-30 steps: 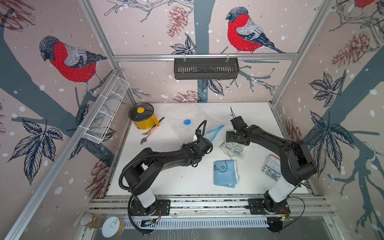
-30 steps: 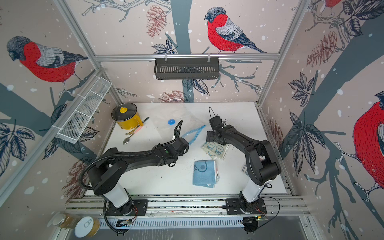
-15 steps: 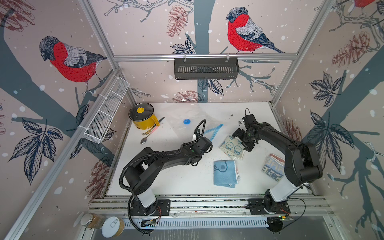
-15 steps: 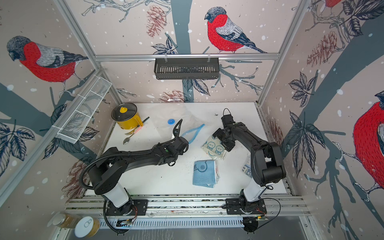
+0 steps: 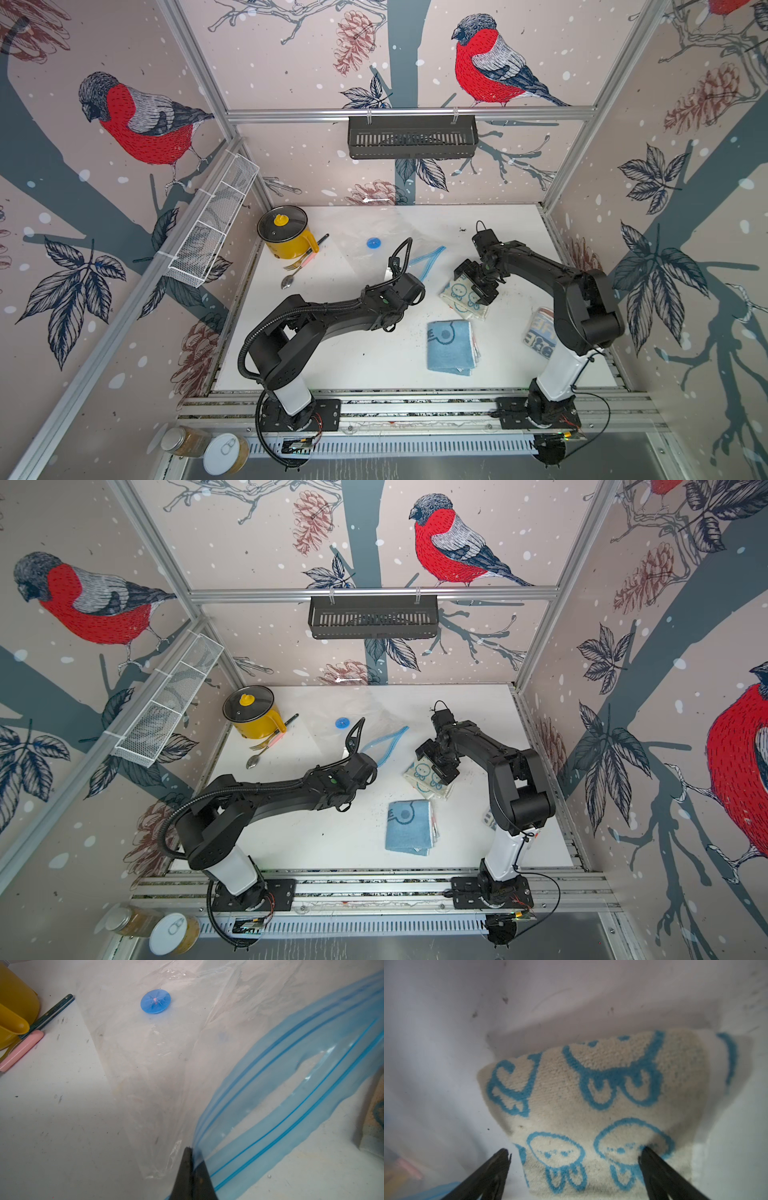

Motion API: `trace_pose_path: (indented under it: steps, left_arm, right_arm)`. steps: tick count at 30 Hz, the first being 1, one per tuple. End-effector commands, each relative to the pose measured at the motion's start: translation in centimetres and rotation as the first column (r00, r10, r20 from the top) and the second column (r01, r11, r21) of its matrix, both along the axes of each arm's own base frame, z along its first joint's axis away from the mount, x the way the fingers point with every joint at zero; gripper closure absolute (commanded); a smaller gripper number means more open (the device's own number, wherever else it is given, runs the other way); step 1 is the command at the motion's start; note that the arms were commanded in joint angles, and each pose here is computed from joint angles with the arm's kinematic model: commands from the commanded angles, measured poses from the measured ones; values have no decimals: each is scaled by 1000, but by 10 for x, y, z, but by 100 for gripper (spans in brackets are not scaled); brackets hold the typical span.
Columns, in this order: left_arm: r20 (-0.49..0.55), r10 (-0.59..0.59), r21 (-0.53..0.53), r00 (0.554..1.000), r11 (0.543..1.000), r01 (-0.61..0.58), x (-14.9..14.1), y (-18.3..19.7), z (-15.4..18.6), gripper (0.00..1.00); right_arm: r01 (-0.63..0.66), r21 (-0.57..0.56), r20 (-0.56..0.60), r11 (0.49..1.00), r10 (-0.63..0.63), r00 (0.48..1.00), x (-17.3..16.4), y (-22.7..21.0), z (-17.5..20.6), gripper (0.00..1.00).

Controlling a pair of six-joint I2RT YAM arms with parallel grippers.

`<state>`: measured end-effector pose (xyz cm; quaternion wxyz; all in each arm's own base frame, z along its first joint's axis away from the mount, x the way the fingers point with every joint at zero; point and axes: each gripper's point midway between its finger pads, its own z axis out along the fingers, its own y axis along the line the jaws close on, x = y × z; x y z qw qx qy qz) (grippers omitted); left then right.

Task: Place the folded towel into the vacuum bag
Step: Adjust the towel at the center of the board.

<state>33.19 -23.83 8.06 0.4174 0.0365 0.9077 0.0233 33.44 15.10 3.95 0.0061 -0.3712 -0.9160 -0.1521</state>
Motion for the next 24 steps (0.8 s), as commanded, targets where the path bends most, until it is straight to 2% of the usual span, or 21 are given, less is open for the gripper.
trace_pose_path:
  steps: [1, 6, 8, 10, 13, 15, 16, 18, 19, 20, 22, 24]
  left_arm:
    - [25, 36, -16, 999, 999, -36, 3, 4, 5, 100]
    - [24, 40, -14, 999, 999, -40, 2, 6, 5, 100]
    - [25, 44, -12, 999, 999, -44, 2, 7, 6, 100]
    - [27, 49, -11, 998, 999, -49, 2, 8, 6, 100]
    - [26, 56, -1, 998, 998, -56, 3, 9, 6, 100]
    - [28, 61, 6, 998, 998, -62, 2, 11, 6, 100]
    - [28, 63, 8, 998, 998, -64, 3, 11, 7, 100]
    - [30, 72, 15, 997, 997, -73, 3, 14, 7, 100]
    - [28, 76, 17, 997, 997, -76, 3, 15, 7, 100]
    - [30, 77, 18, 997, 997, -78, 2, 15, 7, 100]
    - [30, 79, 20, 996, 997, -80, 3, 15, 8, 100]
    - [30, 79, 17, 996, 997, -80, 3, 14, 9, 100]
  right_arm:
    - [7, -56, -67, 998, -11, 998, -10, -6, -18, 1]
    - [-86, -216, -37, 973, 80, 996, 6, -24, -37, 0]
    - [-162, -259, -6, 952, 166, 986, 15, -22, -40, 0]
    - [-259, -323, 28, 910, 283, 959, 25, -18, -41, 0]
    - [-422, -479, 40, 769, 500, 865, 37, -10, -38, 1]
    - [-493, -601, 3, 630, 618, 786, 43, -7, -35, 1]
    - [-511, -647, -16, 566, 660, 751, 45, -8, -33, 1]
    - [-519, -755, -73, 401, 735, 674, 47, -7, -25, 1]
    - [-507, -790, -85, 343, 759, 646, 49, -6, -19, 1]
    - [-495, -813, -89, 306, 774, 626, 48, -5, -14, 1]
    - [-480, -813, -28, 329, 802, 597, 49, 4, -4, 1]
    - [-456, -806, 56, 379, 814, 578, 50, 12, 10, 1]
